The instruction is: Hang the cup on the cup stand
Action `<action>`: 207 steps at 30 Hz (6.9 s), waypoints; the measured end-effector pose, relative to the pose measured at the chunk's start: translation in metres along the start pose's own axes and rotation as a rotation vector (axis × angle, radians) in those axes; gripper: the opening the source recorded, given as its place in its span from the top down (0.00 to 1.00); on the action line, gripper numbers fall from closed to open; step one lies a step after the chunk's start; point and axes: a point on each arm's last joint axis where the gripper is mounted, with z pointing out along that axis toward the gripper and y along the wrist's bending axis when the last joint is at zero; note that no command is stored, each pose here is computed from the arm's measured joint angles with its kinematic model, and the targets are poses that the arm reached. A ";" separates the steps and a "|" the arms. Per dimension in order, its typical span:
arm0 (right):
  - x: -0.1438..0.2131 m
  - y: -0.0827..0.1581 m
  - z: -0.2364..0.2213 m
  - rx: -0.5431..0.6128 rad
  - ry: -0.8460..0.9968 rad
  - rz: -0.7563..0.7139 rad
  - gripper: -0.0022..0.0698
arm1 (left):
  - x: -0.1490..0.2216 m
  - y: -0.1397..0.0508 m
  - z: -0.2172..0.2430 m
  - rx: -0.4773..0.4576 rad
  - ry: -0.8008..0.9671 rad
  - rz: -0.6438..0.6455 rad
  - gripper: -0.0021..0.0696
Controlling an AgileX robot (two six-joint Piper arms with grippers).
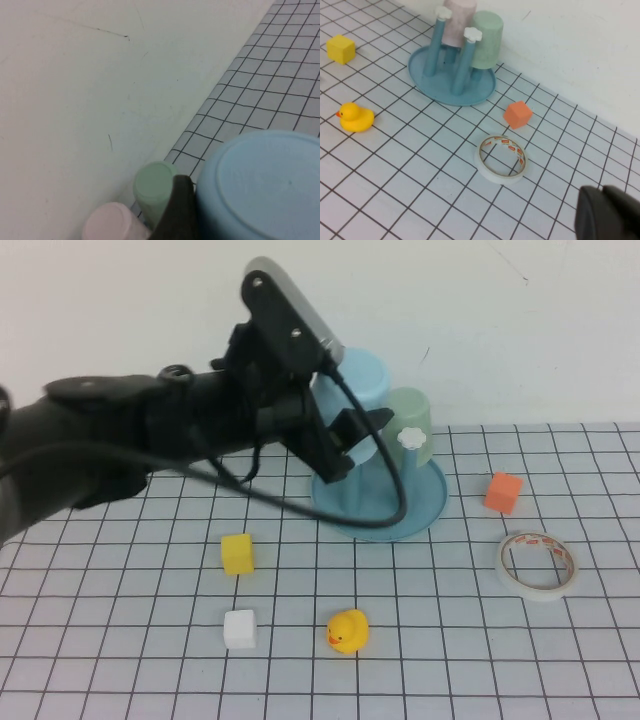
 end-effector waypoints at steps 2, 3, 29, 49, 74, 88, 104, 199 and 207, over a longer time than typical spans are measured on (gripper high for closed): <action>0.000 0.000 0.000 0.001 0.003 0.000 0.97 | 0.002 0.005 0.010 0.000 0.001 0.004 0.17; 0.000 0.000 0.000 0.002 0.005 0.000 0.97 | 0.002 0.007 0.016 -0.002 0.001 0.004 0.17; 0.001 0.000 0.000 0.004 0.009 0.002 0.97 | 0.052 0.046 0.107 -0.112 0.092 -0.138 0.17; 0.001 0.000 0.000 0.004 0.009 0.002 0.97 | 0.071 0.047 0.115 -0.155 0.138 -0.308 0.16; 0.001 0.000 0.000 0.004 0.009 0.003 0.97 | 0.037 0.082 0.076 -0.236 0.045 -0.317 0.26; 0.001 0.000 0.000 0.005 0.011 0.003 0.97 | -0.082 0.150 -0.105 -0.604 -0.248 -0.187 0.95; 0.001 0.000 0.000 0.005 0.011 0.003 0.97 | -0.158 0.058 -0.242 -0.690 -0.479 -0.041 0.97; 0.002 -0.001 0.000 0.008 0.019 0.003 0.97 | 0.172 -0.148 -0.273 -0.738 0.035 -0.396 0.97; 0.002 -0.001 0.000 0.008 0.019 0.003 0.97 | 0.177 -0.152 -0.271 -0.708 0.086 -0.448 0.97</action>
